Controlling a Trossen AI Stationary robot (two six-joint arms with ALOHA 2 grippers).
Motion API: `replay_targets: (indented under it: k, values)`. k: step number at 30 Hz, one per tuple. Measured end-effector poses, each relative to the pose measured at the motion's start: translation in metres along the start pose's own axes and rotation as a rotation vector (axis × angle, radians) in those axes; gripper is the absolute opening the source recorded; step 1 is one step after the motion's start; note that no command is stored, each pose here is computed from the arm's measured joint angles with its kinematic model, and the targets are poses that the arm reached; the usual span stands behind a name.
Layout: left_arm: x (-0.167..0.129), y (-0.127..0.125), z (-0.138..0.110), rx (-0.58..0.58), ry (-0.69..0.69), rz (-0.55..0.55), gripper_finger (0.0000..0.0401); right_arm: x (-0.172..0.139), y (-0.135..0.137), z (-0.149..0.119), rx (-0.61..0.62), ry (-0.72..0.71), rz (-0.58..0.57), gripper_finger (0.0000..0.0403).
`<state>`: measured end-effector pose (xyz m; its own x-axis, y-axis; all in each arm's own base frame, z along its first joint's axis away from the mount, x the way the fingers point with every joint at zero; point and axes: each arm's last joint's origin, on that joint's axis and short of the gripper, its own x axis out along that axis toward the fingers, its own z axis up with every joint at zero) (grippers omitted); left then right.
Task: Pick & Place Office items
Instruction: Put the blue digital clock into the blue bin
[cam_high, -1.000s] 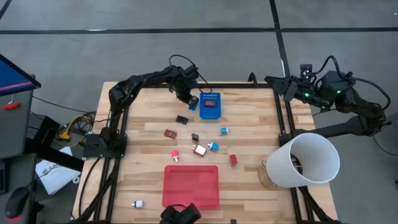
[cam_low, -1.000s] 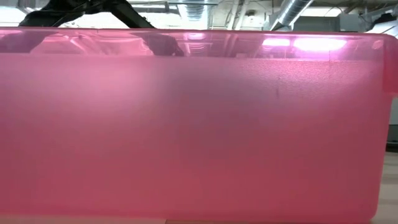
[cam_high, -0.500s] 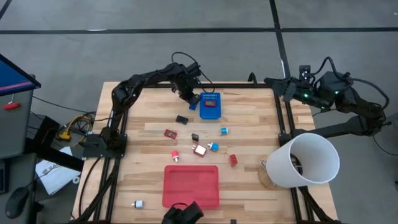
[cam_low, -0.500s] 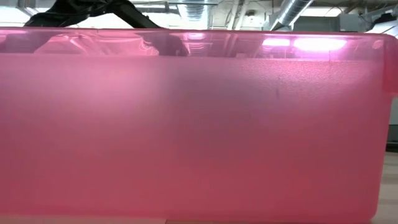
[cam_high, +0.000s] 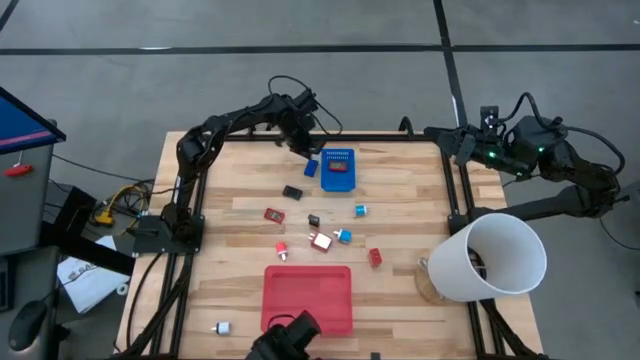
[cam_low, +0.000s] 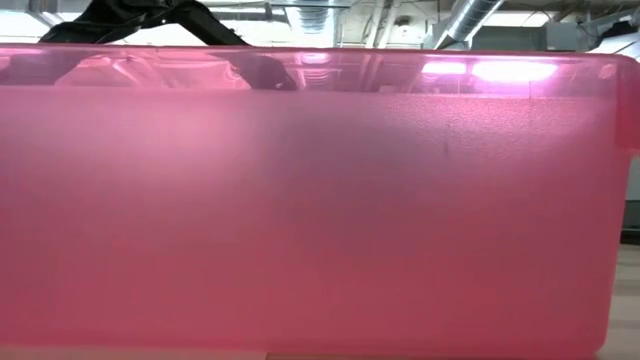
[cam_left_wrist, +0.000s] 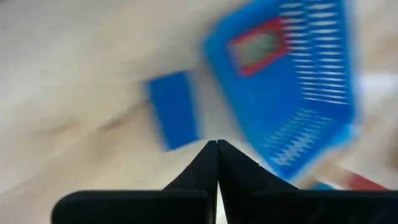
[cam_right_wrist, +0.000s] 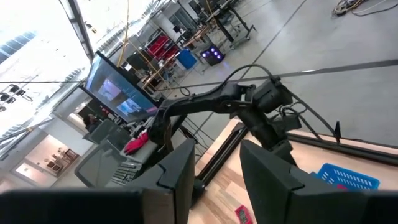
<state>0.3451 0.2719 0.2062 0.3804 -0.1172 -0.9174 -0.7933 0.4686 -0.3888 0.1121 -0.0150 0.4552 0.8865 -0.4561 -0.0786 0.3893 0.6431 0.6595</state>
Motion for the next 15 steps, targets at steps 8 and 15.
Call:
replay_targets:
  k: [8,15]
  values:
    - [0.004,0.013,-0.010,-0.068,0.110,0.074,0.0000,-0.001,0.002,-0.002,-0.001,0.005,0.007,0.0123]
    - [0.007,0.009,-0.004,-0.119,0.141,-0.205,0.0000,-0.003,0.004,-0.004,-0.026,0.015,0.012,0.0123]
